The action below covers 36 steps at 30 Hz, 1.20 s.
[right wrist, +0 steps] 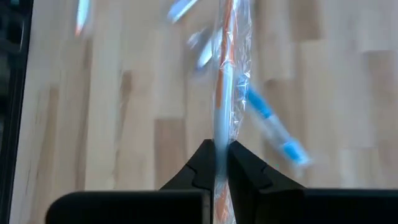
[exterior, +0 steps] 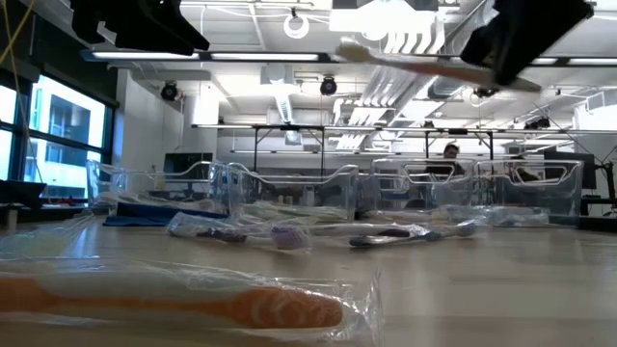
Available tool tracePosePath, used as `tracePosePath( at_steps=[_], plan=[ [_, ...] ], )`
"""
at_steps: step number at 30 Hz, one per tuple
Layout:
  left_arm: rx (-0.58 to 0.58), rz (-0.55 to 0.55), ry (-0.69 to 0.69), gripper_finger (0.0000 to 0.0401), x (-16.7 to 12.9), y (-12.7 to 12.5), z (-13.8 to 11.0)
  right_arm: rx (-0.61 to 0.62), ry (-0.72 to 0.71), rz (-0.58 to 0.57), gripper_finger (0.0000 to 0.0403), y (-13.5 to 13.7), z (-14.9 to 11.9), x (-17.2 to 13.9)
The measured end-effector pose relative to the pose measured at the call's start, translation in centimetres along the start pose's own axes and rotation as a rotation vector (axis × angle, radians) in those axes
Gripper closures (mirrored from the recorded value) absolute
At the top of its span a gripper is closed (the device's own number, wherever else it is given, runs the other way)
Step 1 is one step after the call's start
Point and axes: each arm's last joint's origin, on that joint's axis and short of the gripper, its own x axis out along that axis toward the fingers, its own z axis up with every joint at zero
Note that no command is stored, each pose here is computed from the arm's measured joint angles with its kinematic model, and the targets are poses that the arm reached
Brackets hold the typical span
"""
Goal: Pick & Place Toothbrushes
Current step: Put the orange toothbrush into the middle right transparent bin
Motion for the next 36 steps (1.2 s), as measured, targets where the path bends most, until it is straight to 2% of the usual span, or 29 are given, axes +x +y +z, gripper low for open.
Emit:
tracePosePath(
  at_steps=[10, 25, 31, 36],
  plan=[
    [0.0, 0.0, 0.0, 0.016, 0.0, 0.0, 0.0, 0.148, -0.218, -0.18, 0.0389, -3.5, 0.9, -3.5],
    [0.008, 0.004, 0.002, 0.016, 0.0, 0.0, 0.0, 0.407, -0.496, -0.53, 0.0389, -9.6, 3.5, -5.0],
    [0.008, 0.006, 0.003, 0.016, 0.0, 0.0, 0.0, 0.527, -0.523, -0.65, 0.0389, -12.6, 3.8, -5.1],
    [0.008, 0.006, 0.003, 0.016, 0.0, 0.0, 0.0, 0.642, -0.478, -0.717, 0.0389, -15.1, 3.9, -3.5]
  ],
)
